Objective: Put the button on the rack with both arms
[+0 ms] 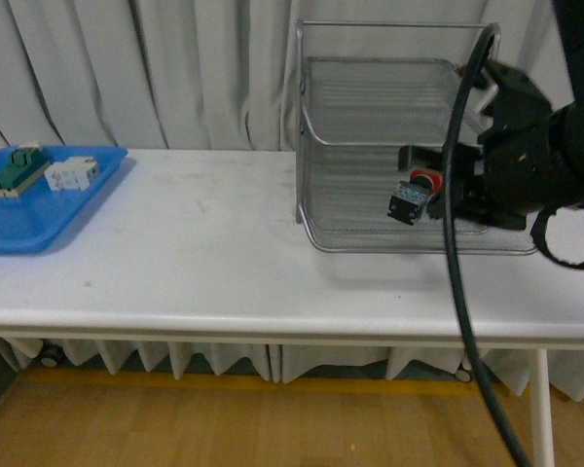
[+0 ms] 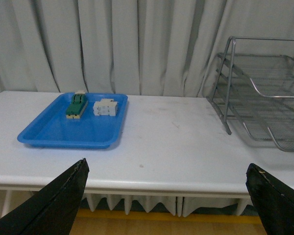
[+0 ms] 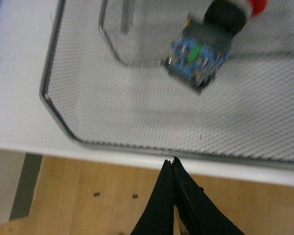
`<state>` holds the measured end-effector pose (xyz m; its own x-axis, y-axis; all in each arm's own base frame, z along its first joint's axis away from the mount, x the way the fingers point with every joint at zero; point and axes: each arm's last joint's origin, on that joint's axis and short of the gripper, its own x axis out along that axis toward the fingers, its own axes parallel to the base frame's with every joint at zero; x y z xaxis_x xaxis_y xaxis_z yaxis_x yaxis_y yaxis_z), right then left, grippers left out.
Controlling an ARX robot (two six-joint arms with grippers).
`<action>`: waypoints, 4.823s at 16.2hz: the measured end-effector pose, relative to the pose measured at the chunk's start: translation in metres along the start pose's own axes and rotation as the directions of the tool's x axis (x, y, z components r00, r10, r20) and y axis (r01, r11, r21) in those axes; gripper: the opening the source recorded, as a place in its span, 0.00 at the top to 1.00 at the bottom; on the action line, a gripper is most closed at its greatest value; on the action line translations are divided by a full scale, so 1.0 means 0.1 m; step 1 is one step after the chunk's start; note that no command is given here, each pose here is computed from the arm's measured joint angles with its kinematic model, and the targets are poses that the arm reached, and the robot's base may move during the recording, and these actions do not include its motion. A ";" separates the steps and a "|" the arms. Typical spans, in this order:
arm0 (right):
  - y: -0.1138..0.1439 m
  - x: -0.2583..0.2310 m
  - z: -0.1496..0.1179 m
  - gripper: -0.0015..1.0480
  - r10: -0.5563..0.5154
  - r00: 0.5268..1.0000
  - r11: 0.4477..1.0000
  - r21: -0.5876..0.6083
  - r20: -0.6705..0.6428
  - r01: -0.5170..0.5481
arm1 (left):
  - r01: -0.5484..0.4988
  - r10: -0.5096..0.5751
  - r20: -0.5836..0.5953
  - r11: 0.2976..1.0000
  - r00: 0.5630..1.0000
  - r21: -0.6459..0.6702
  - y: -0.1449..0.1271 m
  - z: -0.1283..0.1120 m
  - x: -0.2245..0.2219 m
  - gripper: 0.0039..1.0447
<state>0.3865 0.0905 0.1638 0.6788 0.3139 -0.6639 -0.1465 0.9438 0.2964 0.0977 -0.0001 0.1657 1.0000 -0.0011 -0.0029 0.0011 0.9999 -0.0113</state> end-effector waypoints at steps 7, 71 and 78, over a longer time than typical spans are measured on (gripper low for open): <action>0.03 0.18 -0.30 0.98 -0.023 0.991 0.995 -0.101 -0.129 0.010 | 0.000 0.000 0.000 1.000 1.000 0.000 0.00 0.00 0.00 0.06; -0.45 -2.12 -1.77 0.98 -0.144 0.672 0.946 -0.099 0.727 0.310 | 0.000 0.000 0.000 1.000 1.000 0.000 0.00 0.00 0.00 0.06; -0.43 -2.19 -1.84 0.98 -0.144 0.671 0.946 -0.099 0.727 0.310 | 0.000 0.000 0.000 1.000 1.000 0.000 0.00 0.00 0.00 0.06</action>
<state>0.1118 0.0000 0.1700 0.9999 -0.0008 0.0113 0.0007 1.0000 0.0063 0.0977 -0.0001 0.1657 1.0000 -0.0008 -0.0029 0.0007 0.9999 -0.0109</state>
